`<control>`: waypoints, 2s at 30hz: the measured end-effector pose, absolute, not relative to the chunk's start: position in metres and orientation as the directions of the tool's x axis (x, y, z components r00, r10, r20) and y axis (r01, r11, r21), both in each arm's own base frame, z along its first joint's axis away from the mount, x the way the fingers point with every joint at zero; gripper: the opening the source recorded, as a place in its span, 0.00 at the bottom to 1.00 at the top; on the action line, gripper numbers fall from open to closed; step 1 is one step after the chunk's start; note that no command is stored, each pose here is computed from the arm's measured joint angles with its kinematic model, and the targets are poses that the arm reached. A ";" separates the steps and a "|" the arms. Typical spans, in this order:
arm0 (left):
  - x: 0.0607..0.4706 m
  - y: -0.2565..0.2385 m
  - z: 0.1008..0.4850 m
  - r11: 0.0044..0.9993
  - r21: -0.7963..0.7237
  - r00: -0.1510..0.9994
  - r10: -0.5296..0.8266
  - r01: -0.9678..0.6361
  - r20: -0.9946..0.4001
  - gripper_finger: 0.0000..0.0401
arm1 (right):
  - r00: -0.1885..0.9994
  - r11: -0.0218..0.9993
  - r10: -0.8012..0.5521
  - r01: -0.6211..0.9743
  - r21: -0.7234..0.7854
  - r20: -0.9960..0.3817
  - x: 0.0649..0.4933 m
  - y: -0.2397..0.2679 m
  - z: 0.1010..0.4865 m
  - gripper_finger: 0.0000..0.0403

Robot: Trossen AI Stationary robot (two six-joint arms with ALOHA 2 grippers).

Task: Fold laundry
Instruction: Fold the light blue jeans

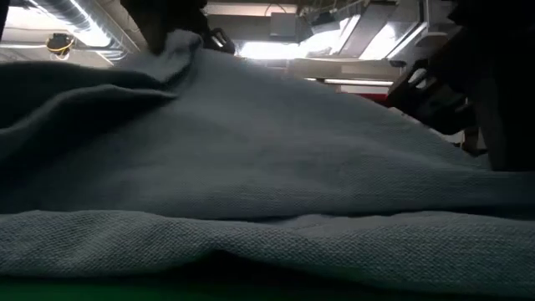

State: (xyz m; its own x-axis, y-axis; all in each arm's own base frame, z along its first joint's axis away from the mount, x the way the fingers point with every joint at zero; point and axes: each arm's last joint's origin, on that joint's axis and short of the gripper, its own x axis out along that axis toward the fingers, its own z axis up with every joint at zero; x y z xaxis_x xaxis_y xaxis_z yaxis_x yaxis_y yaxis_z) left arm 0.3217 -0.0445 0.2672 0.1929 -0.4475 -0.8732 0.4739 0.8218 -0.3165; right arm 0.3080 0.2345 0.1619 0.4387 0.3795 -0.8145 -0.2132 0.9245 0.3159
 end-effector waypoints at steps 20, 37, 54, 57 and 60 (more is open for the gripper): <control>0.312 -0.045 0.266 0.783 -0.432 0.086 -0.518 0.447 -0.851 0.01 | 0.489 0.888 0.459 -0.270 0.371 -0.742 0.307 0.236 0.186 0.15; 0.312 -0.046 0.265 0.835 -0.321 0.104 -0.405 0.446 -0.908 0.01 | 0.378 0.981 0.191 -0.112 0.160 -0.906 0.286 0.234 0.157 0.15; 0.311 -0.050 0.263 0.896 -0.070 0.136 -0.144 0.438 -0.980 0.23 | 0.166 0.956 0.289 -0.007 0.292 -0.943 0.280 0.237 0.138 0.15; 0.311 -0.050 0.263 0.894 -0.069 0.137 -0.144 0.442 -0.980 0.27 | 0.134 0.953 0.301 0.001 0.304 -0.944 0.279 0.237 0.137 0.15; 0.311 -0.049 0.263 0.893 -0.069 0.136 -0.144 0.444 -0.980 0.28 | 0.144 0.952 0.303 0.000 0.306 -0.942 0.278 0.236 0.141 0.15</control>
